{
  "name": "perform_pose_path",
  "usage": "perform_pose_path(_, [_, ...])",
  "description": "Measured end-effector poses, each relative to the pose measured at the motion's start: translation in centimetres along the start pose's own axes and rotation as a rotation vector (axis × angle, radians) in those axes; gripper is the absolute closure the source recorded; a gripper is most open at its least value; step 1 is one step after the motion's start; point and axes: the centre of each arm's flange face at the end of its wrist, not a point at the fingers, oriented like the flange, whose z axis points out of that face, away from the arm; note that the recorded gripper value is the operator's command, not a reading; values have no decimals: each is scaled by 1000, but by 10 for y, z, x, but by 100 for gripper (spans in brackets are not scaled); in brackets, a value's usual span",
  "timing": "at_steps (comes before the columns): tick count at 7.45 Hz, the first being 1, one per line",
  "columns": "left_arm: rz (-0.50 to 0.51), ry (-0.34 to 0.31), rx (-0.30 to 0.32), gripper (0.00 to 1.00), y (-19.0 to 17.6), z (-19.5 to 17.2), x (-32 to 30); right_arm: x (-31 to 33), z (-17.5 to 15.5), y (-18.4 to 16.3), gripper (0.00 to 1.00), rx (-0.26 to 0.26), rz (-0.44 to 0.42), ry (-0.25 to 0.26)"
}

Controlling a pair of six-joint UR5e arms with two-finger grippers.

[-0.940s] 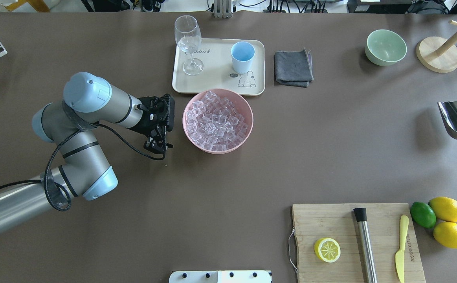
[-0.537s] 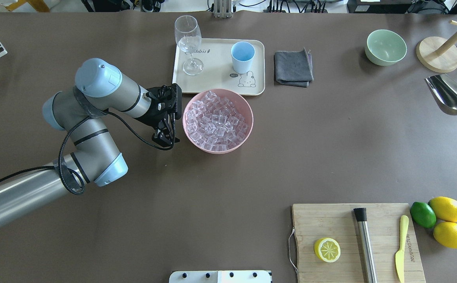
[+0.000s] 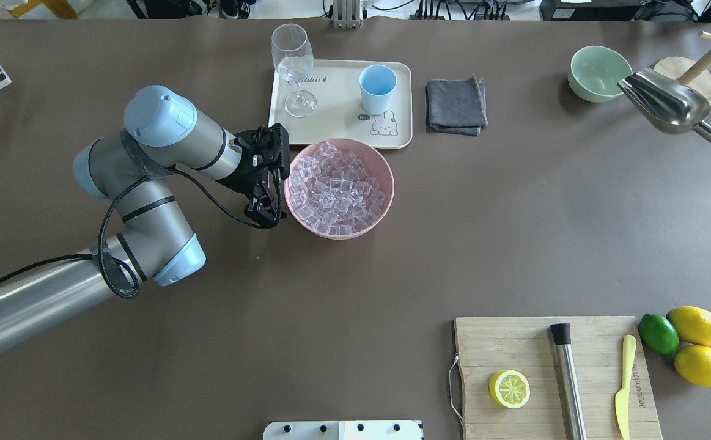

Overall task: Put ice in cup with scoop
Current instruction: 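Lift the scoop toward the bowl with right gripper while left gripper holds bowl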

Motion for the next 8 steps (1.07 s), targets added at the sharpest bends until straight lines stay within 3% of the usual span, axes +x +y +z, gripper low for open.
perform_pose_path(4, [-7,2,-5,1,0,5,1,-44,-48,-39,100,-70,-196,-50])
perform_pose_path(6, [-7,-1,-6,1,-6,8,-2,-98,-48,-80,100,-176,-324,-16])
perform_pose_path(8, [-6,-1,-5,1,-9,9,-3,-151,-53,-124,100,-316,-371,16])
